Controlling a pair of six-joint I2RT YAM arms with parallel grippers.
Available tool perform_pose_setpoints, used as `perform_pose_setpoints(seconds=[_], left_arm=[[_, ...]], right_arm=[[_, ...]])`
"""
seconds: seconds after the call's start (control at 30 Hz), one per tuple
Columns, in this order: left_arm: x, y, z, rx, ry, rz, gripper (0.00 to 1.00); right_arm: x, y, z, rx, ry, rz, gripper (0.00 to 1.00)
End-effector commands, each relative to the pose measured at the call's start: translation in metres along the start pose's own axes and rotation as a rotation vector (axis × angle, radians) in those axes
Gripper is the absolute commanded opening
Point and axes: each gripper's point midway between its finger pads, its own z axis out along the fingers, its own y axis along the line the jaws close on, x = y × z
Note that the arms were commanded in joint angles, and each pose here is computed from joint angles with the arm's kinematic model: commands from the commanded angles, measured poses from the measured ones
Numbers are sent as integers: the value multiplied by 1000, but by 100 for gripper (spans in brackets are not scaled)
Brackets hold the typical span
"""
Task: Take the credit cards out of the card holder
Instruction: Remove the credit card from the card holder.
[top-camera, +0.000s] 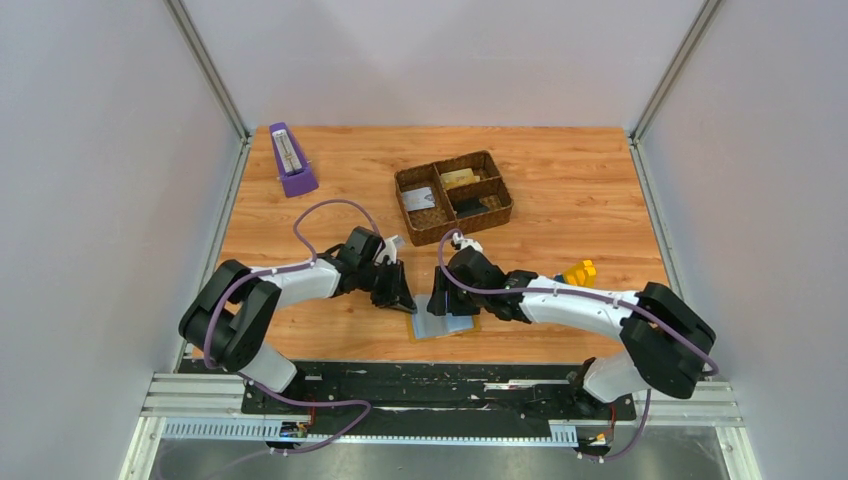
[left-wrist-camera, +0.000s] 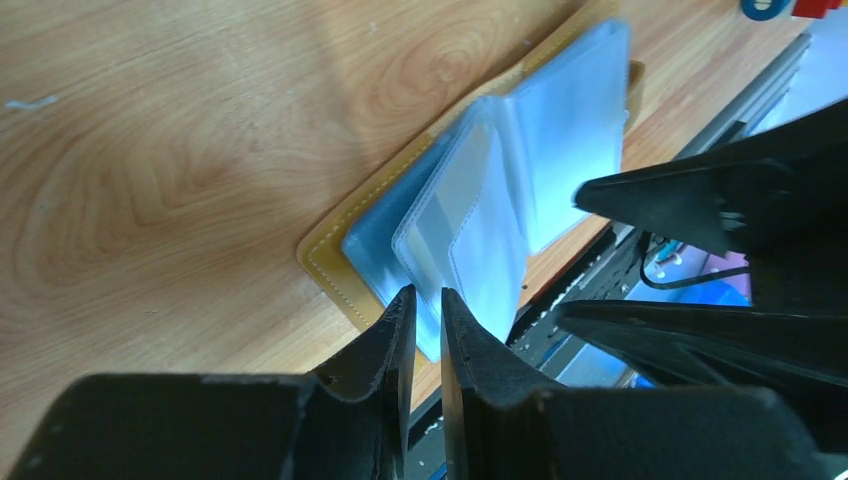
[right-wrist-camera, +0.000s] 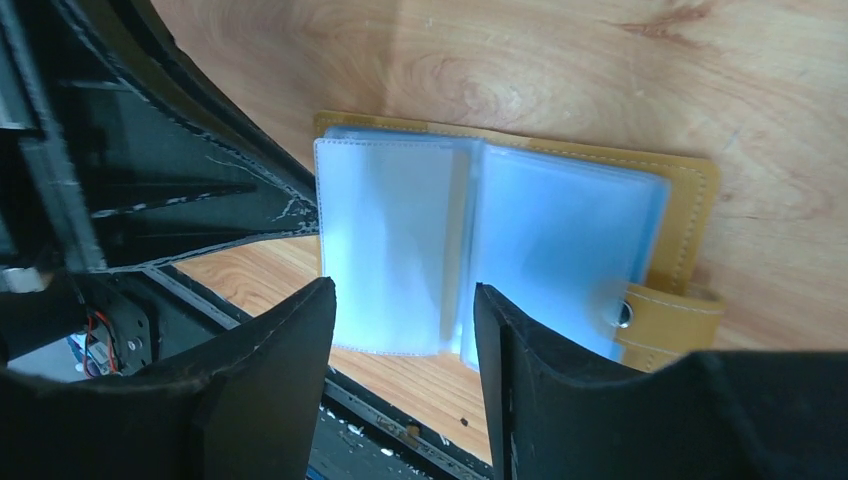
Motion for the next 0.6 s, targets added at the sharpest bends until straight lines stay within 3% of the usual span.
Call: perform_pose_setpoints(seconds=[0.0, 0.57], left_arm=[[-12, -25, -6, 98, -44, 43, 23], [-17, -44, -5, 208, -59, 31, 23]], right_arm=[[-6, 28, 4, -99, -4, -35, 55], [8, 26, 14, -61, 18, -55, 61]])
